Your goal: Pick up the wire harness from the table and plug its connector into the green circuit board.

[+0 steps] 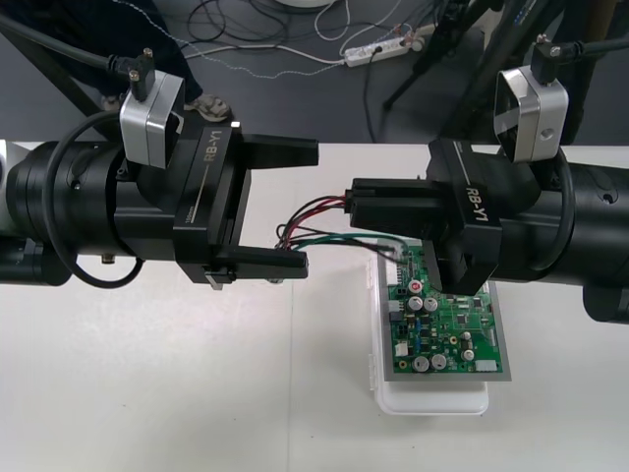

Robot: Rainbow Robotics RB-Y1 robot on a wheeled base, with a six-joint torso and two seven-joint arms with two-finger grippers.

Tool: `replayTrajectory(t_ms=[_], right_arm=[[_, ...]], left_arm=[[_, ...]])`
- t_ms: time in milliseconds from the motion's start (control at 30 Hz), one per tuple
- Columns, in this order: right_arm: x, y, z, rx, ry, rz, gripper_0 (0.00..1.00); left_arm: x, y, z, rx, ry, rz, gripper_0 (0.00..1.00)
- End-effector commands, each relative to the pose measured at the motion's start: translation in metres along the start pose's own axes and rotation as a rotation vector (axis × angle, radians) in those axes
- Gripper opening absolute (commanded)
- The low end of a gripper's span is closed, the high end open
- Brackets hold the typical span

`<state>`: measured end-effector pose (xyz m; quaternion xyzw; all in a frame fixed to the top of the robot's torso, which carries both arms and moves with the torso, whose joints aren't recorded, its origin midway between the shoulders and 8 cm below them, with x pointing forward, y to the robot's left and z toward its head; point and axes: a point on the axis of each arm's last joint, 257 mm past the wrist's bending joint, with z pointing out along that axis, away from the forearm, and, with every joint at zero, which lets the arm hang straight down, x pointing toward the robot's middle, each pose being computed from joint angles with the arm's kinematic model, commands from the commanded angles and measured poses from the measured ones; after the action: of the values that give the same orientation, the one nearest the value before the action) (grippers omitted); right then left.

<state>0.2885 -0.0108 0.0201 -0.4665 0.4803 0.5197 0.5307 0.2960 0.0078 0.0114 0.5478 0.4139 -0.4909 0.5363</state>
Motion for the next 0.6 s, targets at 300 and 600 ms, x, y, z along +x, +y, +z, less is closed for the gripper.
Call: replayTrajectory(t_ms=[300,600], right_arm=[[-0.0183,0.0045,0.0004,-0.011,-0.052,-0.123,0.00],[-0.0152,0.0051,-0.0019,-0.005,-0.053,-0.200,0.00]], left_arm=[[-0.0136,-0.0172,0.0107,0.053,-0.057,-0.191,1.00],[-0.0132,-0.0149,0.0071,0.055,-0.015,-0.179,1.00]])
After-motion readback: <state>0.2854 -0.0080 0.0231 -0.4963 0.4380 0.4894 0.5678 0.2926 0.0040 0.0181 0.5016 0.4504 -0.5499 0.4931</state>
